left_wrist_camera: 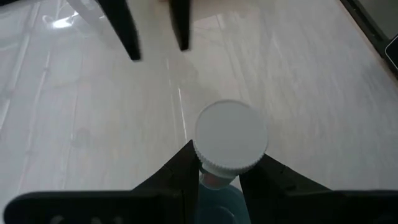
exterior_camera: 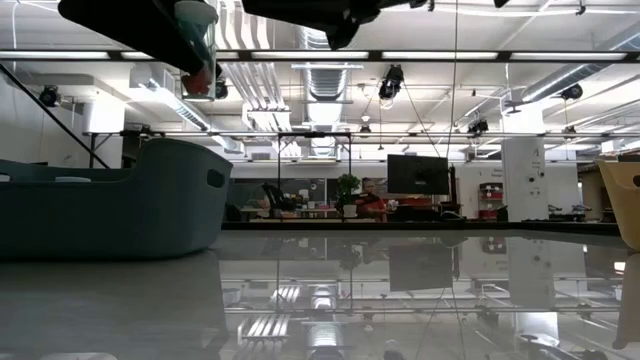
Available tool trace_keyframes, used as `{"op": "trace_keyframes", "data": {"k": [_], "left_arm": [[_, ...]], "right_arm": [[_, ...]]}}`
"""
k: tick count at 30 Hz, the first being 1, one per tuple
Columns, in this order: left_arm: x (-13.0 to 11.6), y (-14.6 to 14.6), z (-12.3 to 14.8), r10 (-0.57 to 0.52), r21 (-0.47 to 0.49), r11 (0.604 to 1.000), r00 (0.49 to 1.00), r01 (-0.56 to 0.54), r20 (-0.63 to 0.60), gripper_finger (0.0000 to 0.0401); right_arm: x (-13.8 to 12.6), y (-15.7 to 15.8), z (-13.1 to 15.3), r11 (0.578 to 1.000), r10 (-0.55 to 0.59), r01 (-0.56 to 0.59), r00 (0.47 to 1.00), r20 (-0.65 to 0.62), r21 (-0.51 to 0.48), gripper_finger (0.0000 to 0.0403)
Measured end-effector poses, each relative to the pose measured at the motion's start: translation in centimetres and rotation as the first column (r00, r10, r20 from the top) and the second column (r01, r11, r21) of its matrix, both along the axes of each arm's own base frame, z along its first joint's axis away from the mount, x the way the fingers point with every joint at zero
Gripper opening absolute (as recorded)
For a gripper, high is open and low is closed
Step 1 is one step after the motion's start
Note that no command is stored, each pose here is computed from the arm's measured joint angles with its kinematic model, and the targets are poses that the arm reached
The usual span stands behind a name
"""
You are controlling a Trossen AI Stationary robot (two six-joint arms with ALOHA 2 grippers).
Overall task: Pick and place medicine bottles into bin by pill shape (circle, oval)
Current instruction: Put the blue bottled capsules into the yellow bin
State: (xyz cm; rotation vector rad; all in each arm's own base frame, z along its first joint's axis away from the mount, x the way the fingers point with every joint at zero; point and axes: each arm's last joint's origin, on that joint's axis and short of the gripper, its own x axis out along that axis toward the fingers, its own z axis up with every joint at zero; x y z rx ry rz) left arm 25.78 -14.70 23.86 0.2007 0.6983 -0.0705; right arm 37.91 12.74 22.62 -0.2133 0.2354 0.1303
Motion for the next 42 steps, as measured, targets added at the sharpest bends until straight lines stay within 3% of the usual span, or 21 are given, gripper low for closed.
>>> {"op": "trace_keyframes", "data": {"k": [12,27,42], "left_arm": [[0.0,0.0,0.0,0.004,0.004,1.0,1.0,-0.004,-0.001,0.008],[0.0,0.1,0.0,0.018,0.025,1.0,1.0,-0.018,0.009,0.008],[0.8,0.4,0.6,-0.021,0.094,0.995,0.996,0.013,0.088,0.008]], "right_arm": [[1.0,1.0,0.2,1.0,0.011,-0.011,0.999,-0.033,0.005,0.0077],[1.0,1.1,0.2,1.0,0.009,-0.009,0.999,-0.03,0.019,0.0206],[1.1,1.0,0.4,1.0,0.01,-0.009,1.0,0.01,-0.013,0.0215]]}}
